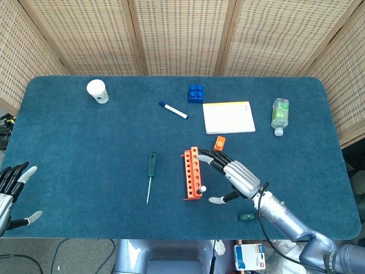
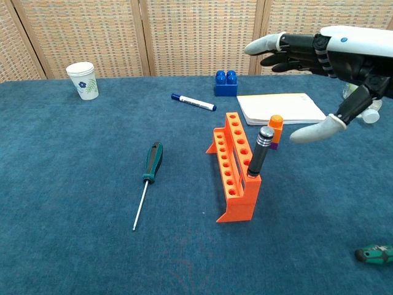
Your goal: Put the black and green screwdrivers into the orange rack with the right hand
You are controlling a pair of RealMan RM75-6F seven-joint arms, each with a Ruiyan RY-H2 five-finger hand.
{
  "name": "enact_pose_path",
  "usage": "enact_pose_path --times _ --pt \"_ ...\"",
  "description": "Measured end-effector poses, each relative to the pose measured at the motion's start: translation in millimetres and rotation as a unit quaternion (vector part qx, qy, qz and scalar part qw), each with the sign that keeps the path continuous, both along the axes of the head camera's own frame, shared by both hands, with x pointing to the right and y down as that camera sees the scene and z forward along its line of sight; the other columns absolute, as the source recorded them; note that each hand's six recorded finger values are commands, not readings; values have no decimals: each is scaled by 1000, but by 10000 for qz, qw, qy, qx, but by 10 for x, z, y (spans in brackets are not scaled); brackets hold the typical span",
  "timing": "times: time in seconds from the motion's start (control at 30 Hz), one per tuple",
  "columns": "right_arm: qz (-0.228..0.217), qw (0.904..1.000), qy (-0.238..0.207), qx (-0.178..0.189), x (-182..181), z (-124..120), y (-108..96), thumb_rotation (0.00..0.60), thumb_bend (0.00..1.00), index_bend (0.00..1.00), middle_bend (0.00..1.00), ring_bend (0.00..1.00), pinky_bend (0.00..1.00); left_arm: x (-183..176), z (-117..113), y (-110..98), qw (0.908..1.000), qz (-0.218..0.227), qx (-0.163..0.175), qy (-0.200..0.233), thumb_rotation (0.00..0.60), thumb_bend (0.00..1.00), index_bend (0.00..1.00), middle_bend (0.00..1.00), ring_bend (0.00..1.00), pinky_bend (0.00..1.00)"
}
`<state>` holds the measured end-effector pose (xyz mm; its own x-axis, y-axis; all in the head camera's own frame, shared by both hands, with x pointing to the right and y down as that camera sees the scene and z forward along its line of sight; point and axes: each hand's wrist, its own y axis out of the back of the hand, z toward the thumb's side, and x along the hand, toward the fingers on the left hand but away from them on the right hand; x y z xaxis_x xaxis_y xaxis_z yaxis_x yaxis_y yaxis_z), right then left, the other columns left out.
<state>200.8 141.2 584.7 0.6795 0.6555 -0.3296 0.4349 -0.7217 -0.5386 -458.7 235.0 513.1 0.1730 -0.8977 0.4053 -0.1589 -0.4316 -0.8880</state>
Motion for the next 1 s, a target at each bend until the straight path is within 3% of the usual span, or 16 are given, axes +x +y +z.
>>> enact_pose_path --times 0.17,0.43,1.0 --pt "210 9997 28 120 17 -100 -87 600 0 55 0 0 0 -4 -13 2 10000 -7 18 18 600 0 0 0 0 0" --pt "384 9992 70 -37 -49 -146 -177 600 0 55 0 0 0 -2 8 -6 10000 3 -14 -2 600 0 0 0 0 0" --pt "342 9977 515 -263 -356 71 -209 600 0 55 0 0 0 -30 10 -27 10000 -47 -32 10 600 0 0 0 0 0"
